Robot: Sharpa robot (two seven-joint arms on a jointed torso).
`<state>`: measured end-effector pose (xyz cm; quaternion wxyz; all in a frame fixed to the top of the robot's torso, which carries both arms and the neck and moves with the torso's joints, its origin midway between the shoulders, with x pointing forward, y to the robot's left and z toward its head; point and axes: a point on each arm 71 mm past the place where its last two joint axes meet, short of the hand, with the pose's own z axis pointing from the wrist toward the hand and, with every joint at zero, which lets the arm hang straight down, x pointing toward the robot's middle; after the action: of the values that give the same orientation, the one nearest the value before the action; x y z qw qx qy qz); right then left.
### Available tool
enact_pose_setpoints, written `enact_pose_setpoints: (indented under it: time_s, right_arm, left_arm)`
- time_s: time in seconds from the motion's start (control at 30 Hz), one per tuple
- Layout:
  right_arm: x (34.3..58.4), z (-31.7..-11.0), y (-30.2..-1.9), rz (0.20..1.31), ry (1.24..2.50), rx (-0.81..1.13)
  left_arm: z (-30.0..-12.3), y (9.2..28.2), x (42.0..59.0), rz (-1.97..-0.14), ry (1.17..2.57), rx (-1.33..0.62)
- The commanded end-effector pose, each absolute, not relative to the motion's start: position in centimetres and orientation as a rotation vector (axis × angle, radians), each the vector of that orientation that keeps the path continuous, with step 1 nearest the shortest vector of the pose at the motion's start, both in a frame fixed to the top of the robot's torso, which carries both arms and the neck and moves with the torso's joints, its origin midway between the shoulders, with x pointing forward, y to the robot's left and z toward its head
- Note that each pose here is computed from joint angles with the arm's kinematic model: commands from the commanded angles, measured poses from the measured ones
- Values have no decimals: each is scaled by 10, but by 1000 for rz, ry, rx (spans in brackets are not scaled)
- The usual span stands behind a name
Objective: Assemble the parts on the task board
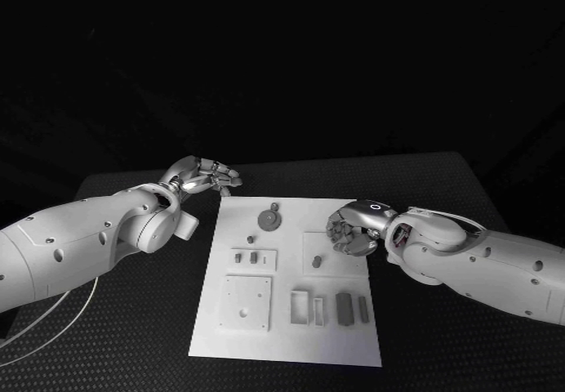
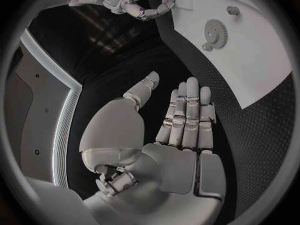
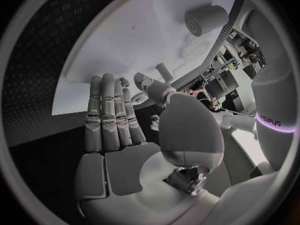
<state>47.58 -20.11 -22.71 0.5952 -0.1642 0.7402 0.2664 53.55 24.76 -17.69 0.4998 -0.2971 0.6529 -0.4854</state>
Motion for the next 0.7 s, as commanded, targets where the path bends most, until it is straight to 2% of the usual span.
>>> enact_pose_setpoints:
  time_s: [0.03, 0.27, 0.7]
  right_arm:
    - [475, -230, -198, 589, 1705, -426]
    - [474, -234, -191, 575, 1702, -453]
    - [470, -247, -187, 470, 1712, -578]
  left_arm:
    - [-175, 248, 536, -1188, 1558, -733]
    - [-175, 247, 535, -1192, 1564, -733]
    - [-176, 248, 535, -1190, 1570, -736]
